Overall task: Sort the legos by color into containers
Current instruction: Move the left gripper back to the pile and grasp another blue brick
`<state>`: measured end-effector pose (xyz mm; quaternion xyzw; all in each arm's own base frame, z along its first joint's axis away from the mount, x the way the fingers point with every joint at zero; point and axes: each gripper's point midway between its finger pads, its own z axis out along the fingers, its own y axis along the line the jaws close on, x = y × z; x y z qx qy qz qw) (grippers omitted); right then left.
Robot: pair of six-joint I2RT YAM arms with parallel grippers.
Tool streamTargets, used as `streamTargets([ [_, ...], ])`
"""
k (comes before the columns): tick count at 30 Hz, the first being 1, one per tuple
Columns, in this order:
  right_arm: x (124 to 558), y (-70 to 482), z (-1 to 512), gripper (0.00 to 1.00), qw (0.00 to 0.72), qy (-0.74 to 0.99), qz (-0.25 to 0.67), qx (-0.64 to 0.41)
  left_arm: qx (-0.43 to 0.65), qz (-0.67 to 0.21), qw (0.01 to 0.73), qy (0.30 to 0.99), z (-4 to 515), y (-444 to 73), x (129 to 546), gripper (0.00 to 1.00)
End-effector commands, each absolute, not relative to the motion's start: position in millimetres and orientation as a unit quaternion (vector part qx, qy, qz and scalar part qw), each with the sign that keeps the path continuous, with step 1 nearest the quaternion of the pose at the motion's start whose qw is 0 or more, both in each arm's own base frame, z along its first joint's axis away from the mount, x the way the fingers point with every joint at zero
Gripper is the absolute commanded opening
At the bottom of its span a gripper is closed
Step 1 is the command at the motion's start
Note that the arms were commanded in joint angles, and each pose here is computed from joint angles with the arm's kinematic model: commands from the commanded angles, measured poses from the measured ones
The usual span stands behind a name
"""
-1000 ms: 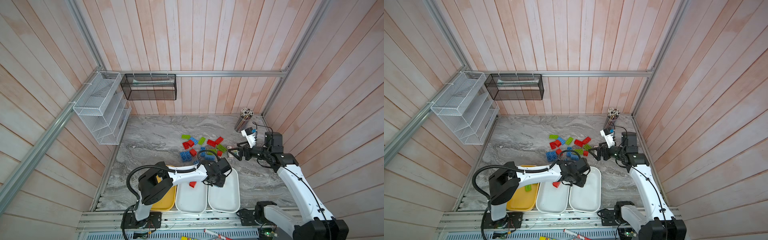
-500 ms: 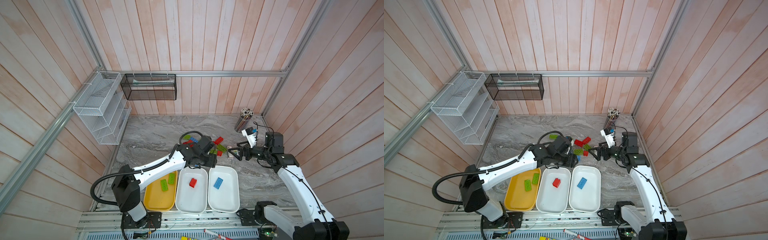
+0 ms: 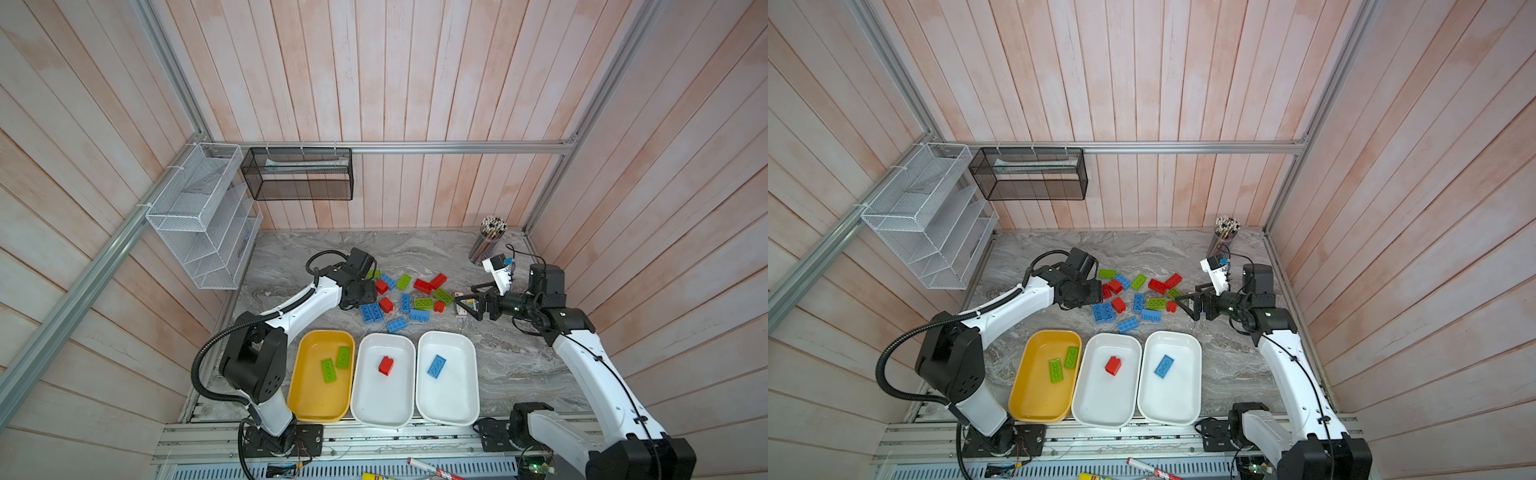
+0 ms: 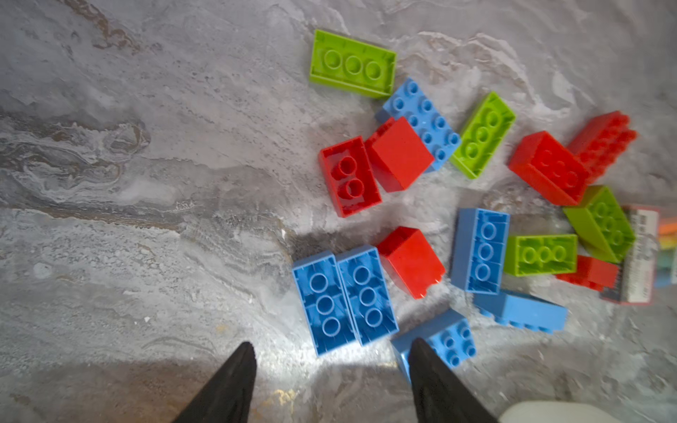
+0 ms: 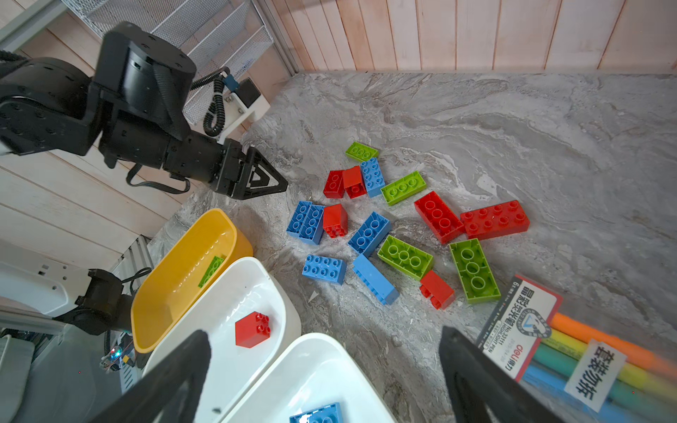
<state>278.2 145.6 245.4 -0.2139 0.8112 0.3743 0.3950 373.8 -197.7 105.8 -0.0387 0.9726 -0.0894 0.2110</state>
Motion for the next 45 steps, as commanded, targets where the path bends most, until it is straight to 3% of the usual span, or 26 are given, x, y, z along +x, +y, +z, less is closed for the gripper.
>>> streamTargets([
  [1,277,149,242,0.98,0.389,0.808,0.387,-0.216,-0.068,-0.060,0.214,0.973,85,-186,386,0.69],
  [6,277,150,239,0.98,0.386,0.808,0.389,-0.216,-0.084,-0.023,0.208,0.974,62,-174,395,0.69],
  [21,278,150,234,0.98,0.384,0.809,0.389,-0.217,-0.085,-0.059,0.182,0.978,33,-195,410,0.69],
  [43,280,151,233,0.98,0.383,0.808,0.390,-0.220,-0.045,-0.028,0.141,0.989,33,-195,355,0.68],
  [45,279,151,233,0.98,0.384,0.807,0.391,-0.220,-0.046,-0.026,0.142,0.988,30,-194,355,0.62],
])
